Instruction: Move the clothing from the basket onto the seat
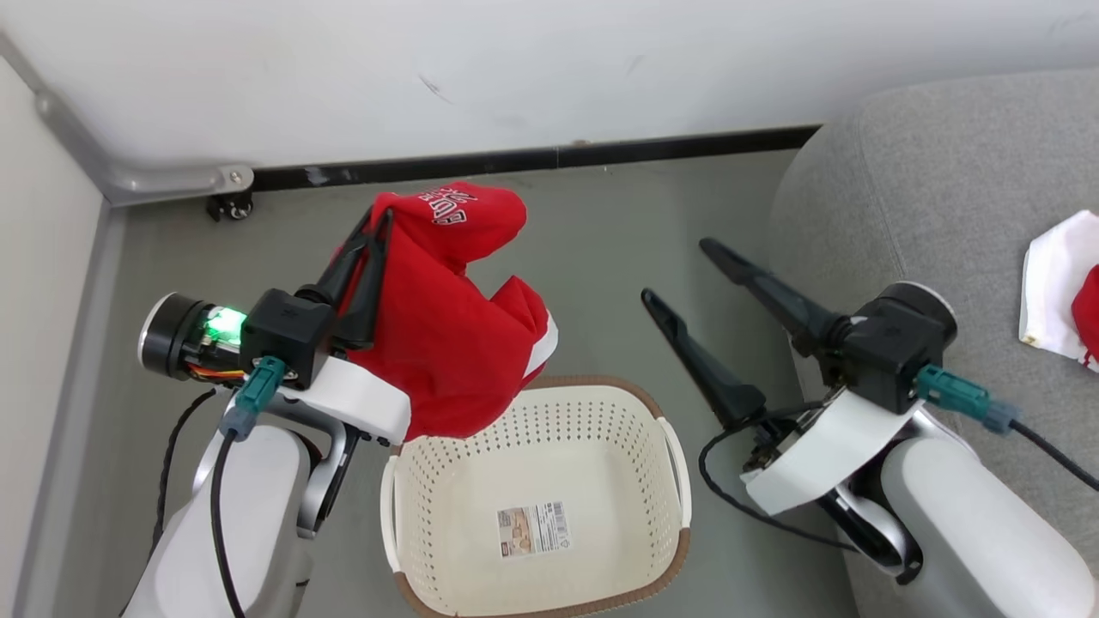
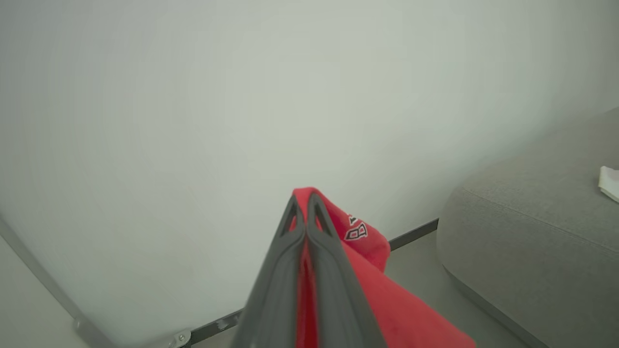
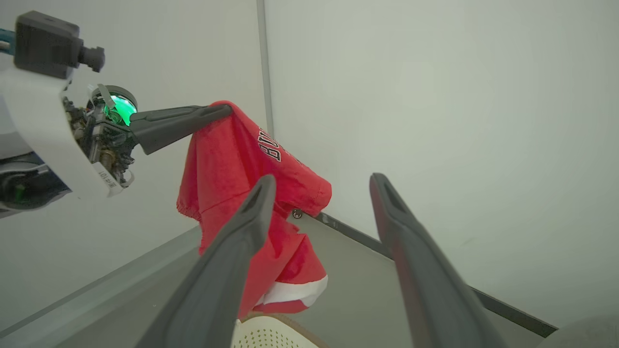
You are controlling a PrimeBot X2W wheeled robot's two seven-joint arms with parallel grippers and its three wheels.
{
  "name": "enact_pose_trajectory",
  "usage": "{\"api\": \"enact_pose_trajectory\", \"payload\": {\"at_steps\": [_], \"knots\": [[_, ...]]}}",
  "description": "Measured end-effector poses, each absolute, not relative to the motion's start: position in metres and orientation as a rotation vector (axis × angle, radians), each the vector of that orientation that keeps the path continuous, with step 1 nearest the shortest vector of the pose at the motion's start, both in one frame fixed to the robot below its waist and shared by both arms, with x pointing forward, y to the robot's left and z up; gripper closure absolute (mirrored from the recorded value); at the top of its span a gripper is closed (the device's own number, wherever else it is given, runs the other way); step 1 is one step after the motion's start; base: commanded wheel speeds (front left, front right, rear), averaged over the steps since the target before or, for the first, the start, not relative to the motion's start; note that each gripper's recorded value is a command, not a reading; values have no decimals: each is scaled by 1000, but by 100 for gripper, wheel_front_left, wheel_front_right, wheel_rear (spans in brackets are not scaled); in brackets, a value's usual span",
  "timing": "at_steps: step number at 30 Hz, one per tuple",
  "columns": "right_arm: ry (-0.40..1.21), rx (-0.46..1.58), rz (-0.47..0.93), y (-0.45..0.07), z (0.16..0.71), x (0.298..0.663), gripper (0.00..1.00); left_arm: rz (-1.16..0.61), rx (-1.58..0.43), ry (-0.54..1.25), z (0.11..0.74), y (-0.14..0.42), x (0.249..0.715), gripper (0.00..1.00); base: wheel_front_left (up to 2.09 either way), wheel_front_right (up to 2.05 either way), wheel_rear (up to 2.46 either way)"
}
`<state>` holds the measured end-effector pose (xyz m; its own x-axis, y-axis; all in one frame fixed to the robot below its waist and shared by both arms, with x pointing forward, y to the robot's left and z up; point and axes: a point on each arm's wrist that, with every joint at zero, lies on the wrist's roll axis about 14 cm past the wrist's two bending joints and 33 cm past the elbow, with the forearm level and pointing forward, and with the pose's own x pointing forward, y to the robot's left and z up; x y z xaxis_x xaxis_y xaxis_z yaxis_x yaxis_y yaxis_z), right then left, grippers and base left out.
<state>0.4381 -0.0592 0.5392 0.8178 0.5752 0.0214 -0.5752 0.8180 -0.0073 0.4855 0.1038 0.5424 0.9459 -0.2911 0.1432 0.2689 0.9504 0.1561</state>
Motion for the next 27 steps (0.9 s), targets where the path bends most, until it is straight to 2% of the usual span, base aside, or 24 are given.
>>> {"api": "enact_pose_trajectory", "payload": {"at_steps": [9,27], "knots": [[9,-82,732,-41,554,420,0,-343,129,-233,574,95,469,100,0,0,0],[144,-139,844,-32,556,391,0,-435,122,-346,624,79,435,100,0,0,0]]}}
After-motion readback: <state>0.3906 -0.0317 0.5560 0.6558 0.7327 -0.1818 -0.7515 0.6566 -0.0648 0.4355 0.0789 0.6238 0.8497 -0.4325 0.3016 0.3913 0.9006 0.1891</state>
